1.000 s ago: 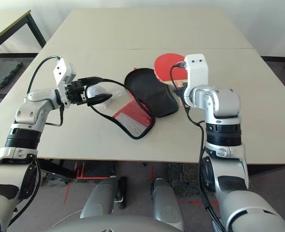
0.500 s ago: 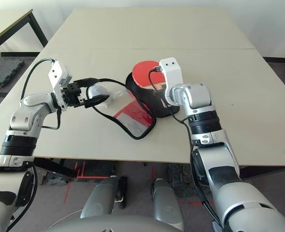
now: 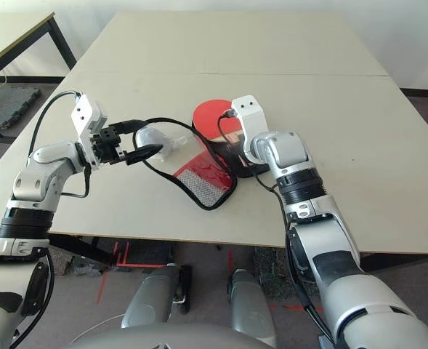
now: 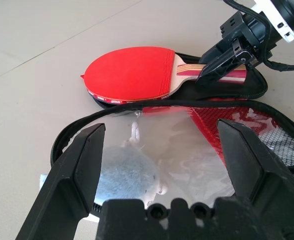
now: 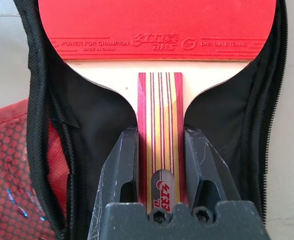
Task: Store the ping-pong paddle in its case and zip it.
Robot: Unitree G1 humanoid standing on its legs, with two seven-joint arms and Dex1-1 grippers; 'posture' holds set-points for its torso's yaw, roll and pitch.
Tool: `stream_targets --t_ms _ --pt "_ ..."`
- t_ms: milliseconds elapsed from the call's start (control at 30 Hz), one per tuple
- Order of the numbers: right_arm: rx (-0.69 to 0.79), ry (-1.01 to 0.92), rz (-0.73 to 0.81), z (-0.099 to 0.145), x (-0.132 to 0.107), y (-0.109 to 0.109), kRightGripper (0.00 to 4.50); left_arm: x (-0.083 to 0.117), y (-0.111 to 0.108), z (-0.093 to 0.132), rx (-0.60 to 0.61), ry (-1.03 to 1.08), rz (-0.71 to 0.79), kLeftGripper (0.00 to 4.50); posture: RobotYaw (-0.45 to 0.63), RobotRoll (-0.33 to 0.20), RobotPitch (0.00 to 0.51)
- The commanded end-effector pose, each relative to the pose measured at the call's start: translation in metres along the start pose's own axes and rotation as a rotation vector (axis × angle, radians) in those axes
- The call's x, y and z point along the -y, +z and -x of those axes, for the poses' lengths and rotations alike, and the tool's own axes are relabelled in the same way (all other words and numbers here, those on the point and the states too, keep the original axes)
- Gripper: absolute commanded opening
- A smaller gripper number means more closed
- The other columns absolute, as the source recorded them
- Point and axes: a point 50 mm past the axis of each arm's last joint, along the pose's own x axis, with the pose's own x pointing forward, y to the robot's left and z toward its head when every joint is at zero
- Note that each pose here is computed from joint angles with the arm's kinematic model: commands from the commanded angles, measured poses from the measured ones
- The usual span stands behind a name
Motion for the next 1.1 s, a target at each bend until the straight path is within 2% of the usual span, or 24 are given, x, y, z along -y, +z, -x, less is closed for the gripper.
stream_targets --t_ms 33,367,633,1100 --pt "-0.011 -0.024 0.014 -0.002 0.005 -0.005 1.08 -0.001 0.000 0.006 -0.008 0.009 -0.001 4.50 0.21 0.000 0.091" --pt "-0.024 -0.013 0.019 0.001 0.003 -0.007 1.08 -0.004 0.000 0.013 -0.018 0.031 -0.005 4.50 0.21 0.000 0.094" --pt "-0.059 -0.001 0.017 -0.005 0.000 -0.019 1.08 -0.003 0.000 0.010 -0.025 0.021 -0.013 4.50 0.21 0.000 0.089" --pt "-0.068 0.017 0.009 -0.003 -0.006 -0.022 1.08 -0.005 0.000 0.012 -0.036 0.026 -0.015 4.50 0.20 0.000 0.086"
